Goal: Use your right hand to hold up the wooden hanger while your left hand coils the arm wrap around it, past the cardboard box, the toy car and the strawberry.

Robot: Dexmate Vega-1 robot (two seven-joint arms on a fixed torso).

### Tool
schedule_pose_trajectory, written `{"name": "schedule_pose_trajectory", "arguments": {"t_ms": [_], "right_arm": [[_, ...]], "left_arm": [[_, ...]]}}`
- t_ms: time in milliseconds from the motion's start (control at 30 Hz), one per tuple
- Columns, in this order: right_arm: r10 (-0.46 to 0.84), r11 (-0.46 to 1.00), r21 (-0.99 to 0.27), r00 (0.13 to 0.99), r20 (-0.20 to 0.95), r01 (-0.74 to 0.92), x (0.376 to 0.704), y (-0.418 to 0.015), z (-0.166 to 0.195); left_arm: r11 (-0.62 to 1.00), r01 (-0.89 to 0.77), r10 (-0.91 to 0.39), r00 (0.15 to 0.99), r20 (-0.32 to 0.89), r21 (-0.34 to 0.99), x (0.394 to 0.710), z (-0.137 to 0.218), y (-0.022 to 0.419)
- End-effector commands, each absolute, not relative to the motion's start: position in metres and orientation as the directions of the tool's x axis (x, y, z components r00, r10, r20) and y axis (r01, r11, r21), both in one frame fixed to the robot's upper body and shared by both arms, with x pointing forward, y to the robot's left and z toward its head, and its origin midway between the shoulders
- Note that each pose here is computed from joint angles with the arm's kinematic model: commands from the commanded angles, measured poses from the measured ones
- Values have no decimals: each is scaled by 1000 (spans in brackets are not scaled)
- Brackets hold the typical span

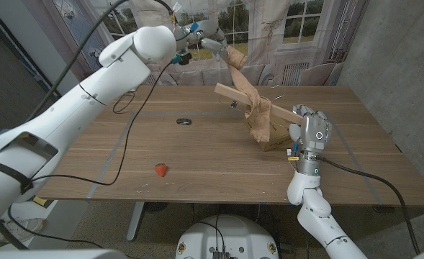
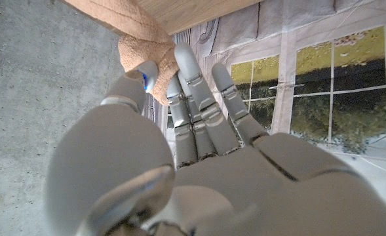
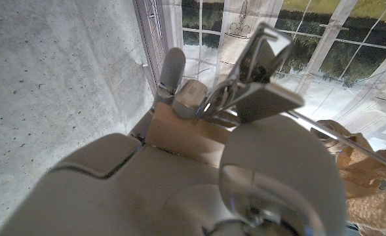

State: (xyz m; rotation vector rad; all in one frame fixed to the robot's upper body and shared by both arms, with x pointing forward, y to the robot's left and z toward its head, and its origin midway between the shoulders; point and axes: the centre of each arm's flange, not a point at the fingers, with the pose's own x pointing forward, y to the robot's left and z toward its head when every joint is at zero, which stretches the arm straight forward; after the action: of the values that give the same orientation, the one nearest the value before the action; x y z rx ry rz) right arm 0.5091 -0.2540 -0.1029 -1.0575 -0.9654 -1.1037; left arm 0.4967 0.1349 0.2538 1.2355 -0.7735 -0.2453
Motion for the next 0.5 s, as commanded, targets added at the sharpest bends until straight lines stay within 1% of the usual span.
{"name": "schedule_pose_trajectory", "arguments": {"t_ms": [33,100,300,500], "right_arm": [[-267,169,-106,149,952,980,505,-260,-99],[-272,168,-97,141,952,981,504,-260,-97],[-310,241,-55,131,942,969,503,-260,-92],[-328,270,-37,127,936,962,503,-258,-86]], "left_arm": [[299,-162,-518,800,302,940,519,245,156],[296,-145,-520,804,287,944,524,240,158],[304,-98,-531,809,254,948,542,222,161],[305,-58,-593,769,237,951,550,202,153]]}}
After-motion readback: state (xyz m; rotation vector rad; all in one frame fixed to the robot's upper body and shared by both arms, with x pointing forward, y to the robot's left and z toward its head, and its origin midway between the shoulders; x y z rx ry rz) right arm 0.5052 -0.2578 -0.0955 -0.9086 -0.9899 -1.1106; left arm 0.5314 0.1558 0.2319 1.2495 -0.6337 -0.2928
